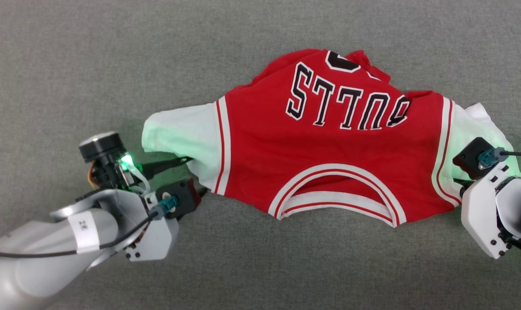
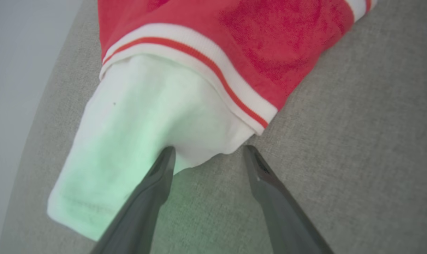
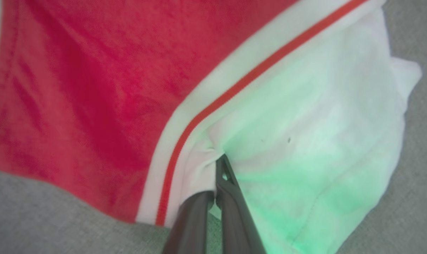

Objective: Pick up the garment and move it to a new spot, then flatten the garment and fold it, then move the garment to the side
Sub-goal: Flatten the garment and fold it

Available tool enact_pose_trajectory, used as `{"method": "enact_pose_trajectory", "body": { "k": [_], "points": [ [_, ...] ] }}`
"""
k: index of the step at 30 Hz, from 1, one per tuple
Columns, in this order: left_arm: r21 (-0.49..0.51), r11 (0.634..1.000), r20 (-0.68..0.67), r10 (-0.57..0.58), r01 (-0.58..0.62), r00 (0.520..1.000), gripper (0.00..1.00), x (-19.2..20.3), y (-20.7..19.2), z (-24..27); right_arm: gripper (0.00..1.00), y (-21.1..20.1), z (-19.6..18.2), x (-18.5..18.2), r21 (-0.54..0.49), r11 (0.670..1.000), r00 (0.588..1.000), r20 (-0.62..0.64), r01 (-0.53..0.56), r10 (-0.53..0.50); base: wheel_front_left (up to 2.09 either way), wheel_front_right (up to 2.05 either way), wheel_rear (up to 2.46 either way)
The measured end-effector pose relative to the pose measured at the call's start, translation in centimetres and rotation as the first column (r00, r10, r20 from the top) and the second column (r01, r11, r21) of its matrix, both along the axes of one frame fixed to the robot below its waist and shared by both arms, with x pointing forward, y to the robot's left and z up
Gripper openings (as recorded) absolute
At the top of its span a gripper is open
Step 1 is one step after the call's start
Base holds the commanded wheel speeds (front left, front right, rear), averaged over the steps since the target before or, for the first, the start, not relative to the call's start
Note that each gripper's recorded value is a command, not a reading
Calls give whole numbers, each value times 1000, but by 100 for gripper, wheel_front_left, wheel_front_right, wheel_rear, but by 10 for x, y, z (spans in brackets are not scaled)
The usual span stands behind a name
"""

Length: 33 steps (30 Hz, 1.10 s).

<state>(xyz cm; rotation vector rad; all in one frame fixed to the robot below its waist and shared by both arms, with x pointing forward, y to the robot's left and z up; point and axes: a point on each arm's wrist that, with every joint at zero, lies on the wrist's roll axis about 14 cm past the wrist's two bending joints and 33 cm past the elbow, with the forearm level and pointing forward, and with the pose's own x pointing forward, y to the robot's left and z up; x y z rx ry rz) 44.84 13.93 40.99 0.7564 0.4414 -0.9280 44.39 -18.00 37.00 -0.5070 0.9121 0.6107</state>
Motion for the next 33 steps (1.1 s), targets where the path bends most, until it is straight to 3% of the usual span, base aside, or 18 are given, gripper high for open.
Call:
{"method": "enact_pose_trajectory", "body": {
  "k": [14, 15, 17, 19, 20, 26, 33],
  "points": [
    [-15, 1000, 9, -15, 15, 1000, 100, 13, -14, -12, 0, 2, -8, 3, 14, 1000, 1000, -8, 10, -10, 0, 0, 0],
    [-16, 1000, 3, -12, 12, 1000, 88, 13, -15, -13, 0, 2, -8, 3, 15, 1000, 1000, -9, 10, -10, 0, 0, 0],
    [-26, 1000, -14, -3, 2, 1000, 55, 14, -17, -17, 0, 2, -9, 3, 16, 1000, 1000, -10, 12, -11, 0, 0, 0],
    [-42, 999, -35, 7, -9, 999, 9, 14, -20, -19, 0, 2, -10, 4, 18, 1000, 1000, -11, 13, -13, 0, 0, 0],
    [-54, 998, -44, 14, -16, 999, 0, 15, -22, -20, 0, 2, -10, 4, 20, 1000, 1000, -11, 13, -13, 0, 0, 0],
    [-89, 994, -66, 55, -61, 996, 0, 22, -21, -16, 0, 2, -8, 4, 27, 999, 1000, -3, 19, -19, 0, 0, 0],
    [-215, 964, -63, 147, -157, 987, 0, 33, -11, 15, 0, 1, 8, 7, 92, 994, 996, 61, 57, -63, 0, 0, 0]
  ]
}}
